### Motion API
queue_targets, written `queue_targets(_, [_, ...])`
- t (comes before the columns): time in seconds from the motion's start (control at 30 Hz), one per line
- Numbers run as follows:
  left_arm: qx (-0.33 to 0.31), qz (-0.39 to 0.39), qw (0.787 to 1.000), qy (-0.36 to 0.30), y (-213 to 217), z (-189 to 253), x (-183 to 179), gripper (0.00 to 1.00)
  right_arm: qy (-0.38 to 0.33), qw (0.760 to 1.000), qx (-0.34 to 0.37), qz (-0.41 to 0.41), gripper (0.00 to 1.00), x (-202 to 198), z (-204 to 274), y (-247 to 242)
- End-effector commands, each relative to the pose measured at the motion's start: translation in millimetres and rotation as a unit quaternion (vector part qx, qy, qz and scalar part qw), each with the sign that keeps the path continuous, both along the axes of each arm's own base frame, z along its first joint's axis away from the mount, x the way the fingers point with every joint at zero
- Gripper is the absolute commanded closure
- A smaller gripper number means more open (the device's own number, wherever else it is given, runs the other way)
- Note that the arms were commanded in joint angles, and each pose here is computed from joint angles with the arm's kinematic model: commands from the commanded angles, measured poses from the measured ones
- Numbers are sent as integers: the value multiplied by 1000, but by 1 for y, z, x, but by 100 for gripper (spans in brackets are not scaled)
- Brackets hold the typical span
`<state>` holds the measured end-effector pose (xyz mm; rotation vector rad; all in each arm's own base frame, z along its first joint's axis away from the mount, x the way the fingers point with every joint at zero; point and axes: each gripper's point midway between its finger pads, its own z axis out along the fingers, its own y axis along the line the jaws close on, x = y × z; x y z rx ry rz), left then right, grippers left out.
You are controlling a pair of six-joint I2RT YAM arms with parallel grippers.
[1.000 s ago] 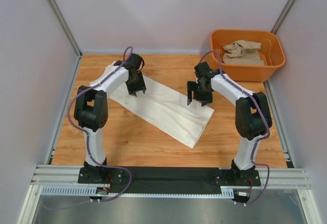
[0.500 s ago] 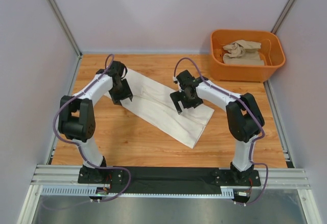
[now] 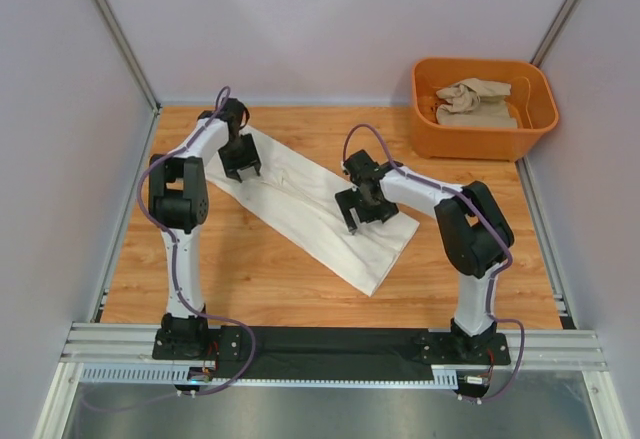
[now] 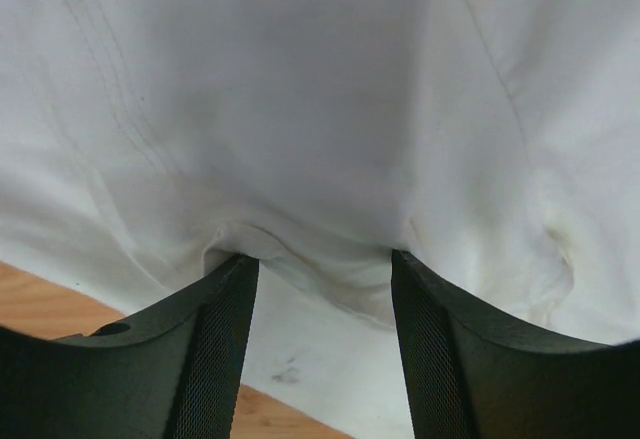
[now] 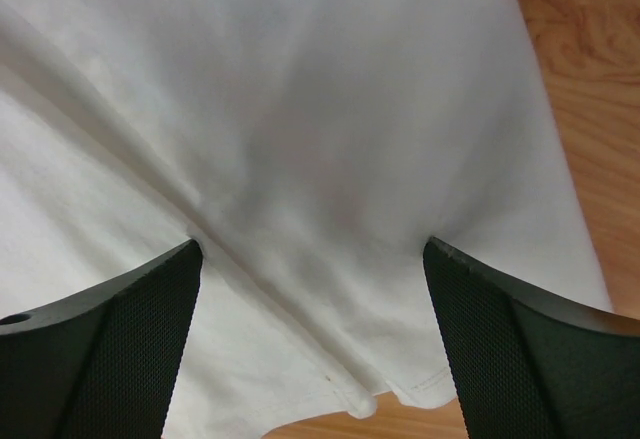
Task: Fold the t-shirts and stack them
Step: Fold the tshirt
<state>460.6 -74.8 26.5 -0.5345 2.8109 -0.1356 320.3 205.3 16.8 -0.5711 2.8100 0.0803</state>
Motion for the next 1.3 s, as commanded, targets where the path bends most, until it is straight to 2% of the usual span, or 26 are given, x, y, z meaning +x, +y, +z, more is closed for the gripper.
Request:
queue_targets(0.0, [-15,-61,998,12,-6,-10,15,37,42,997,-57,-29,7,-44,-22,-10])
queue_targets(0.13, [-55,-107,992,23,-20,-23,25,38,66,994,-70,-59,6,-81,-35,-3])
queue_targets(0.23, [-85,-135,987,14,-32,-26,35,38,74,992,-57,-82,5,-105,-35,21])
queue_targets(0.33, [-120,-175,977,-20,-50,-20,53,39,77,993,-24,-89,3,-127,-30,63])
queue_targets(0.5, [-177,-239,952,-71,-87,-13,70,39,119,986,93,-74,2,-165,-12,156])
queue_targets(0.57, [-197,-247,945,-82,-96,-14,74,39,120,984,107,-74,2,-168,-8,168])
queue_targets(0.73, [-219,-256,934,-116,-109,8,83,39,84,985,119,-89,1,-140,12,168])
queue_targets(0.83, [-209,-247,934,-150,-107,58,87,38,50,992,108,-51,0,-121,33,150])
queue_targets(0.87, [-187,-239,937,-174,-100,92,86,37,37,992,110,-44,0,-118,52,140])
queue_targets(0.93, [-161,-217,947,-177,-88,125,72,37,-7,996,84,-28,0,-110,65,117])
queue_targets(0.97, [-135,-200,952,-190,-76,152,56,37,-20,995,101,8,0,-110,83,112])
queue_targets(1.0, [-126,-181,956,-192,-70,164,45,37,-9,994,109,21,0,-114,86,108])
queue_targets(1.03, [-114,-166,962,-187,-60,175,11,37,26,993,114,23,0,-125,84,96])
queue_targets(1.07, [-96,-149,966,-185,-50,176,-5,37,37,992,120,25,0,-129,85,90])
queue_targets(1.1, [-98,-126,971,-177,-43,174,-42,38,52,986,155,29,3,-142,91,80])
queue_targets(1.13, [-98,-129,964,-212,-42,203,-50,39,73,984,159,34,3,-152,81,79])
queue_targets(1.17, [-117,-124,974,-151,-43,159,-90,40,86,982,168,22,5,-156,76,71])
queue_targets(1.23, [-151,-112,971,-144,-48,151,-137,45,115,969,216,23,14,-173,82,70])
queue_targets(1.27, [-164,-106,977,-83,-47,111,-176,46,127,965,229,19,16,-181,69,66])
